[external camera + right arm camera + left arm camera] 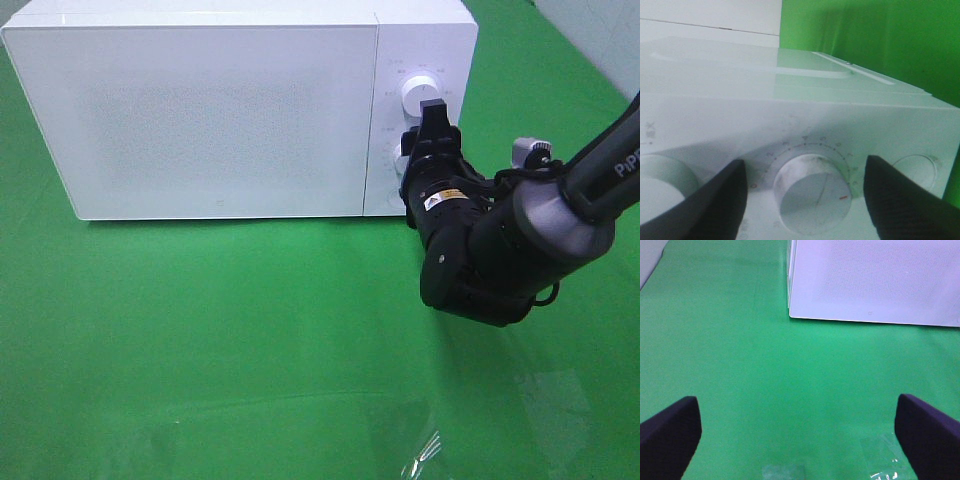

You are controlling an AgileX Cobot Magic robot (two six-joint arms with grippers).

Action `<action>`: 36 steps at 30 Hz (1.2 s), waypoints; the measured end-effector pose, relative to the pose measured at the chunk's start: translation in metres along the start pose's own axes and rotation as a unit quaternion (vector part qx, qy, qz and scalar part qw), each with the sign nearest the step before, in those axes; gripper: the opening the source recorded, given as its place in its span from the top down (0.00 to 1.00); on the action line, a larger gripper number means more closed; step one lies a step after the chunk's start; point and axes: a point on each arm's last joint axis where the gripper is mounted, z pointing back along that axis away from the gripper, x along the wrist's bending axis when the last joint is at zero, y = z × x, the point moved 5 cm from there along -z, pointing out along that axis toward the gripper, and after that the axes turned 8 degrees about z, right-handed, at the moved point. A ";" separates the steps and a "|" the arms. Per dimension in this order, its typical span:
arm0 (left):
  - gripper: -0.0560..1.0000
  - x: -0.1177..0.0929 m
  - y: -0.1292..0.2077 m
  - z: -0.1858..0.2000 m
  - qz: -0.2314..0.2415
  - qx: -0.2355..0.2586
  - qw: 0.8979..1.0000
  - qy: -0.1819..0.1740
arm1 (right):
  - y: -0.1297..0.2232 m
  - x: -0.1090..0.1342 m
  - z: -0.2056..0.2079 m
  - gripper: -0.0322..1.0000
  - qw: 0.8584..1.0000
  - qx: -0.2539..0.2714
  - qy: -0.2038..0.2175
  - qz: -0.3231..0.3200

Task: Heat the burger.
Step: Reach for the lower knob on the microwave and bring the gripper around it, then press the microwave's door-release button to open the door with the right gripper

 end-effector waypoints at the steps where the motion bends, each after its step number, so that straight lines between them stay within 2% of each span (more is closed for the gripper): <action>1: 0.03 0.000 0.000 0.000 0.000 0.000 1.000 0.000 | 0.002 0.002 0.000 0.32 1.000 0.004 -0.007 0.003; 6: 0.03 0.000 0.000 0.000 0.000 0.000 1.000 0.000 | 0.006 0.009 0.003 0.30 0.999 0.026 -0.022 0.013; 10: 0.03 0.000 0.000 0.000 0.000 0.000 1.000 0.000 | 0.004 0.011 0.008 0.30 0.999 0.039 -0.018 0.033; 13: 0.03 0.000 0.000 0.000 0.000 0.000 1.000 0.000 | 0.000 0.015 0.020 0.30 0.993 0.068 -0.004 0.093; 14: 0.03 0.000 0.000 0.000 0.000 0.000 1.000 0.000 | 0.000 0.015 0.020 0.30 0.993 0.068 -0.004 0.093; 16: 0.03 0.000 0.000 0.000 0.000 0.000 1.000 0.000 | -0.001 0.011 0.034 0.30 0.979 0.113 0.023 0.166; 19: 0.03 0.000 0.000 0.000 0.000 0.000 1.000 0.000 | -0.001 0.008 0.038 0.30 0.974 0.126 0.034 0.185; 20: 0.03 0.000 0.000 0.000 0.000 0.000 1.000 0.000 | -0.002 0.004 0.046 0.30 0.963 0.150 0.051 0.219; 21: 0.03 0.000 0.000 0.000 0.000 0.000 1.000 0.000 | -0.002 0.004 0.046 0.30 0.963 0.150 0.051 0.219; 22: 0.03 0.000 0.000 0.000 0.000 0.000 1.000 0.000 | -0.005 0.003 0.053 0.30 0.949 0.174 0.062 0.256; 23: 0.03 0.000 0.000 0.000 0.000 0.000 1.000 0.000 | -0.006 0.004 0.055 0.30 0.942 0.184 0.066 0.271; 24: 0.03 0.000 0.000 0.000 0.000 0.000 1.000 0.000 | -0.006 0.004 0.055 0.30 0.942 0.184 0.066 0.271; 25: 0.03 0.000 0.000 0.000 0.000 0.000 1.000 0.000 | -0.009 0.005 0.059 0.30 0.926 0.211 0.073 0.304; 26: 0.03 0.000 0.000 0.000 0.000 0.000 1.000 0.000 | -0.009 0.005 0.059 0.30 0.926 0.211 0.073 0.304; 27: 0.03 0.000 0.000 0.000 0.000 0.000 1.000 0.000 | -0.013 0.009 0.063 0.30 0.908 0.235 0.072 0.338; 28: 0.03 0.000 0.000 0.000 0.000 0.000 1.000 0.000 | -0.013 0.009 0.063 0.30 0.908 0.235 0.072 0.338; 29: 0.03 0.000 0.000 0.000 0.000 0.000 1.000 0.000 | -0.019 0.015 0.066 0.30 0.890 0.255 0.063 0.372; 30: 0.03 0.000 0.000 0.000 0.000 0.000 1.000 0.000 | -0.019 0.015 0.066 0.30 0.890 0.255 0.063 0.372; 32: 0.03 0.000 0.000 0.000 0.000 0.000 1.000 0.000 | -0.030 0.023 0.073 0.30 0.857 0.292 0.054 0.421; 35: 0.03 0.000 0.000 0.000 0.000 0.000 1.000 0.000 | -0.035 0.024 0.075 0.30 0.849 0.300 0.052 0.432; 36: 0.03 0.000 0.000 0.000 0.000 0.000 1.000 0.000 | -0.041 0.027 0.079 0.30 0.830 0.317 0.047 0.456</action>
